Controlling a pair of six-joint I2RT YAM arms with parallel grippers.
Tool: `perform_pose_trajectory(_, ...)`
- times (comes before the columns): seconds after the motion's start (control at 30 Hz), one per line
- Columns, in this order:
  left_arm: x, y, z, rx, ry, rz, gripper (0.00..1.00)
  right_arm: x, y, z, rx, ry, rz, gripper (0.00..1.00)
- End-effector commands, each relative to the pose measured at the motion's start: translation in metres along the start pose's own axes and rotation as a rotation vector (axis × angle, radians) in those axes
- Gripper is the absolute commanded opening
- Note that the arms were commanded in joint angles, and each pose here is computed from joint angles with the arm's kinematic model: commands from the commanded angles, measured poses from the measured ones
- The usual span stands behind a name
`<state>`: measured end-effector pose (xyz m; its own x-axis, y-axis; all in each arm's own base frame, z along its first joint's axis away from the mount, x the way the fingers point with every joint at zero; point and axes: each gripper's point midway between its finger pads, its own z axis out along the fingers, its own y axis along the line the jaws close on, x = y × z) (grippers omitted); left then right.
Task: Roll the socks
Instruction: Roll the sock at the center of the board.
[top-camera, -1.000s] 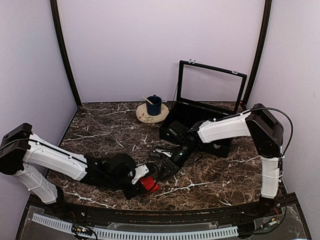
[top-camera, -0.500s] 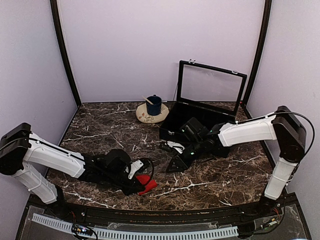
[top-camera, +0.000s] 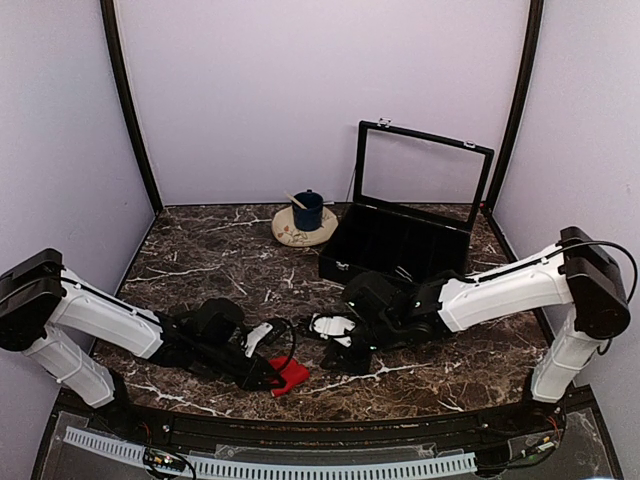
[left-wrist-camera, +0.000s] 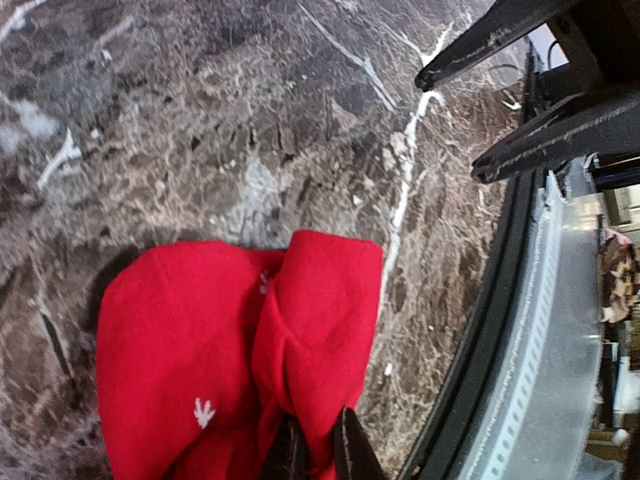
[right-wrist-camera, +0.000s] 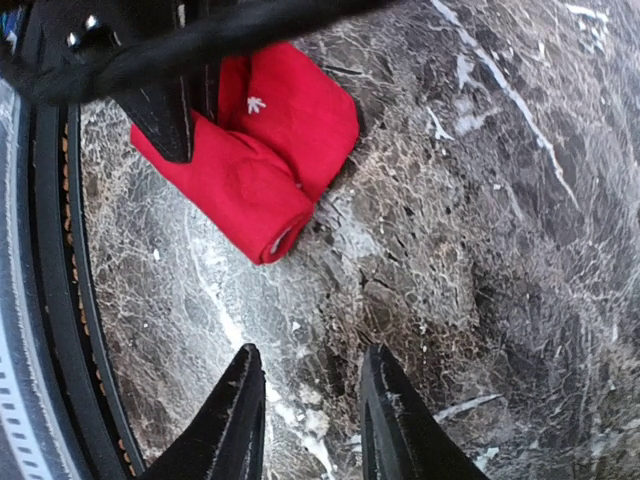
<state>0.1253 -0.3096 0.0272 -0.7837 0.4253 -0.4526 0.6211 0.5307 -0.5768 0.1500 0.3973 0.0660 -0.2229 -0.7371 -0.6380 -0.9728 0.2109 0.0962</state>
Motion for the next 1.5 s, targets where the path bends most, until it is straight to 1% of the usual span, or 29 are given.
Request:
perform_pose_trajectory(0.0, 0.038, 0.003, 0.0, 0.075, 0.111, -0.122, 0.0, -0.022, -0.002, -0.004, 0.117, -0.069, -0.148, 0.31)
perform_pose_trajectory(0.2, 0.043, 0.0, 0.001, 0.158, 0.127, -0.19, 0.0, -0.024, 0.021, 0.009, 0.136, -0.035, -0.301, 0.32)
perform_pose_trajectory(0.43, 0.045, 0.003, 0.004, 0.171, 0.153, -0.216, 0.0, -0.03, 0.046, 0.019, 0.128, -0.03, -0.405, 0.37)
perform_pose_trajectory(0.63, 0.047, 0.006, 0.005, 0.173, 0.164, -0.226, 0.0, -0.026, 0.065, 0.032, 0.098, 0.002, -0.469, 0.37)
perform_pose_trajectory(0.93, 0.048, 0.007, 0.004, 0.183, 0.167, -0.222, 0.0, -0.021, 0.073, 0.047, 0.081, 0.031, -0.519, 0.37)
perform_pose_trajectory(1.27, 0.051, -0.001, 0.002, 0.247, 0.195, -0.217, 0.0, -0.01, 0.069, 0.065, 0.083, 0.073, -0.547, 0.37)
perform_pose_trajectory(1.47, 0.044, -0.001, 0.002, 0.26, 0.192, -0.208, 0.0, 0.003, 0.068, 0.077, 0.069, 0.11, -0.551, 0.34)
